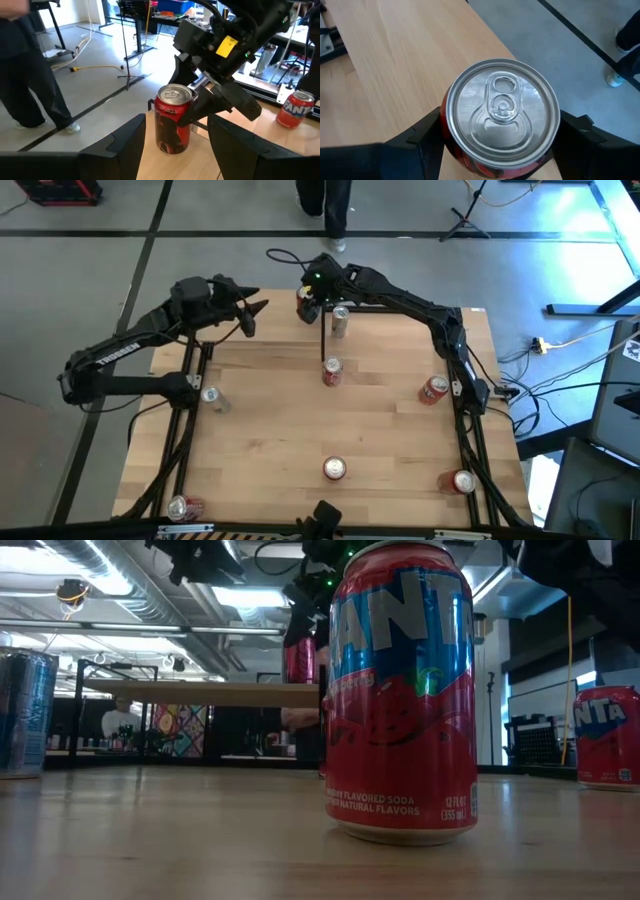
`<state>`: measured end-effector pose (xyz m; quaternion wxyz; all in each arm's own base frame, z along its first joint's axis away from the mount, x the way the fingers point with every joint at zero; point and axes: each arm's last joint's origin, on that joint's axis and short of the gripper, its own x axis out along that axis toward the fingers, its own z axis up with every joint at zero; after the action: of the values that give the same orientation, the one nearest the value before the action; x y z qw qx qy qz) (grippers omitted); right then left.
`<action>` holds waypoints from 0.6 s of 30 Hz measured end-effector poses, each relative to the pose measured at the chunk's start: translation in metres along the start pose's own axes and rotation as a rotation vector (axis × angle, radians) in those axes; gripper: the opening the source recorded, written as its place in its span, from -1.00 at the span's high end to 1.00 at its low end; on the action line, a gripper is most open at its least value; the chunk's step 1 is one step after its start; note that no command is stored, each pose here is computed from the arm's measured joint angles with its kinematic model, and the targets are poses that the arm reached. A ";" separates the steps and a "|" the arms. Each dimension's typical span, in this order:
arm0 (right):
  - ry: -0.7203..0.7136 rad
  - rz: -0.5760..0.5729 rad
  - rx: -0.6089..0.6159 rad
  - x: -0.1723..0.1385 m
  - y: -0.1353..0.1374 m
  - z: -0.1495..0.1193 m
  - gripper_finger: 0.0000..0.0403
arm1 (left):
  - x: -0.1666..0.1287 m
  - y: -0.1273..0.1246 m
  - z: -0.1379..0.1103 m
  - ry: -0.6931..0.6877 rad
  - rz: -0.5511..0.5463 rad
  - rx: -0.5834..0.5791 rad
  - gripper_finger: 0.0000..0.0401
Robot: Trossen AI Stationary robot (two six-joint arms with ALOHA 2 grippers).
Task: Place canned beverage on shelf
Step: Put the top red-black soda can on the shelf
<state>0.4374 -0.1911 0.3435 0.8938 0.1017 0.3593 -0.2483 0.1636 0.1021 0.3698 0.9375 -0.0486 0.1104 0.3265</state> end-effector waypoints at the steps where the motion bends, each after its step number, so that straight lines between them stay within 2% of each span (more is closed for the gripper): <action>1: -0.001 0.001 0.000 0.000 0.000 0.000 -0.33 | 0.000 0.000 0.000 0.000 0.000 0.000 -0.04; 4: 0.000 0.000 0.000 0.000 0.000 0.000 -0.34 | 0.000 0.000 0.000 0.000 0.000 0.000 -0.04; 6: 0.002 0.001 0.000 0.000 0.000 0.000 -0.51 | 0.000 0.000 0.000 0.000 0.000 0.000 -0.04; 8: 0.005 0.002 0.002 0.000 0.001 -0.001 -0.77 | 0.000 0.000 0.000 0.000 0.000 0.000 -0.04; 10: 0.009 0.003 0.002 -0.002 0.000 0.000 -0.90 | 0.000 0.000 0.000 0.000 0.000 0.000 -0.04; 14: -0.006 0.014 0.000 -0.021 -0.001 0.005 -0.73 | 0.000 0.000 0.000 0.000 0.000 0.001 -0.04; 18: 0.018 0.046 -0.010 -0.062 0.001 0.005 -0.54 | 0.000 0.000 0.000 0.000 0.000 0.001 -0.04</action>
<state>0.4028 -0.1687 0.3902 0.8964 0.1079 0.3662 -0.2250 0.1637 0.1023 0.3697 0.9374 -0.0483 0.1104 0.3266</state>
